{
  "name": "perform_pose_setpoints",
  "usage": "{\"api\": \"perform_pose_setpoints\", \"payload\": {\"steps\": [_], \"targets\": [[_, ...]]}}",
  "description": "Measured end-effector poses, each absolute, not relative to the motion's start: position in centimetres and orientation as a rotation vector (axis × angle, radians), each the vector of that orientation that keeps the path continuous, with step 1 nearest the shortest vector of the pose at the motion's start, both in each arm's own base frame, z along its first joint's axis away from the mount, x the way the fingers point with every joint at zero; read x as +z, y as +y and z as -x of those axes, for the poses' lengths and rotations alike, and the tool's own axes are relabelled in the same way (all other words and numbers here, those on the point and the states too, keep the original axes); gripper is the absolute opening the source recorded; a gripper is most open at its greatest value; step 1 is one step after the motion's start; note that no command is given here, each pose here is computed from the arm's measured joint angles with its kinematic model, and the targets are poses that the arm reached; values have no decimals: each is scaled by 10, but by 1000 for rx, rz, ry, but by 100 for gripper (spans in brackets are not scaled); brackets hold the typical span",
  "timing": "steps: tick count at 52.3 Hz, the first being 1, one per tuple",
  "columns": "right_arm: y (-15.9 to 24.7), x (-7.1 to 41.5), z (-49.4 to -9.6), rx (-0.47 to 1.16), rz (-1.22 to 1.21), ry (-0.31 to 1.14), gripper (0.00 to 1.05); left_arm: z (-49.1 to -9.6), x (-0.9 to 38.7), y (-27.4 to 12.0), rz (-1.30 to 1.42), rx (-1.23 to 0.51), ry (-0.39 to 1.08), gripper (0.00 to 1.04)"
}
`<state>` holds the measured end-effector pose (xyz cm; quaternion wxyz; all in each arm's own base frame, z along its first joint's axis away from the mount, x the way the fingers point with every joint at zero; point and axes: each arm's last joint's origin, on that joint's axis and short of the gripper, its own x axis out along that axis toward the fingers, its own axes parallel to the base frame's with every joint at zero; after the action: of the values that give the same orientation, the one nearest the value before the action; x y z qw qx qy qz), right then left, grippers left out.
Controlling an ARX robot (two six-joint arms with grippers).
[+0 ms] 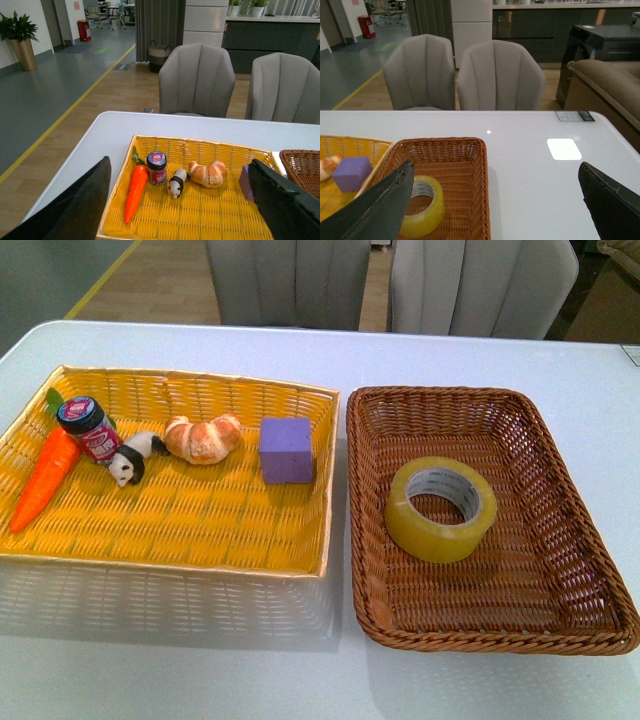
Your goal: Move tape to another basket
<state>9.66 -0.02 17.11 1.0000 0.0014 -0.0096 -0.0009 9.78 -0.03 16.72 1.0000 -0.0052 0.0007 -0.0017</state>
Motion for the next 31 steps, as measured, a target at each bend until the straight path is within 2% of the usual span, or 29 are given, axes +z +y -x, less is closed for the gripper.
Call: {"api": "perform_pose_setpoints", "payload": {"steps": [2, 6, 31], "targets": [[0, 171, -97, -2, -3, -19, 96, -98, 167, 0, 9, -3, 1, 98], [0, 171, -97, -2, -3, -19, 96, -98, 167, 0, 8, -3, 1, 95], [0, 171, -97, -2, -3, -19, 96, -98, 167, 0, 8, -3, 1, 96]]}}
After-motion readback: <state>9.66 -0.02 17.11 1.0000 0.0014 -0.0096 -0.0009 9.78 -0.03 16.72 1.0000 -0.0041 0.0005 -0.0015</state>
